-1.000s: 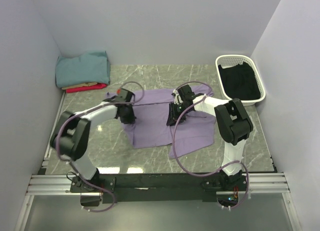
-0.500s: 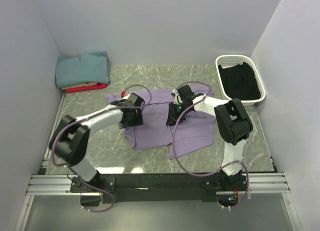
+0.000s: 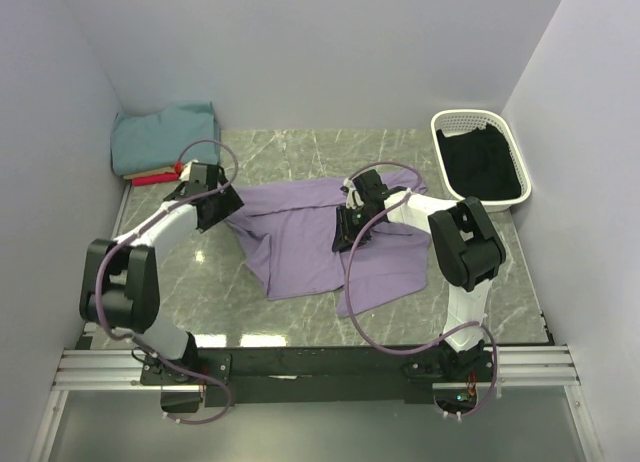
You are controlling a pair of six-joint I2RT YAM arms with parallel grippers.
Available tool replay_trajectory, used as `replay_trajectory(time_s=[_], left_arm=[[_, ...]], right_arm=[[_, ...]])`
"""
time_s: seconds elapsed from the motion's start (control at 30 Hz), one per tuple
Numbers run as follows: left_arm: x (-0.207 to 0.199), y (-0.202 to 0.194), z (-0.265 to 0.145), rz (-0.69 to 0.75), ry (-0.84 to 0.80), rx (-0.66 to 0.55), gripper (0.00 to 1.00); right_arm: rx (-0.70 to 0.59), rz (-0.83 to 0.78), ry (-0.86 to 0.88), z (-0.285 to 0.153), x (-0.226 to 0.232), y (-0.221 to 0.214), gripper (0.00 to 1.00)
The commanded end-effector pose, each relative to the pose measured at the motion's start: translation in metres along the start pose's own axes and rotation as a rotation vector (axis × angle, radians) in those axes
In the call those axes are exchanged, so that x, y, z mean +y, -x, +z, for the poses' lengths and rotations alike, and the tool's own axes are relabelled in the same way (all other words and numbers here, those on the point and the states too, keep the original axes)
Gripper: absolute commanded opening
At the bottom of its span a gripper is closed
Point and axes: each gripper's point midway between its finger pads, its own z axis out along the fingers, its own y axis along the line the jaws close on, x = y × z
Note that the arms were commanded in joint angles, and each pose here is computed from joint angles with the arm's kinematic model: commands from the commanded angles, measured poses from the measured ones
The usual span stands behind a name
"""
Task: Fold and stack the t-shirts
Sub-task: Fold the tshirt
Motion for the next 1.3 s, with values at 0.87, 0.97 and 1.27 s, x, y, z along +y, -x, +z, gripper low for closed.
replay_trajectory(time_s=[0.87,0.97,1.27], left_arm=[[0.007,0.026,0.045,-0.191,-0.245,-0.043,0.85],[0.006,0.019,0.053,-0.197,-0.255,-0.02,0.84],[-0.003,0.018,0.07,-0.264,-0.304,-0.027,0.72]], right_arm=[[0.086,-0.014,-0.181,0.024,-0.045,-0.012,0.37],[0.084,-0.013,-0.181,0.024,-0.046,-0.011,0.37],[0.084,-0.018,-0.193,0.023,-0.047,-0.013,0.37]])
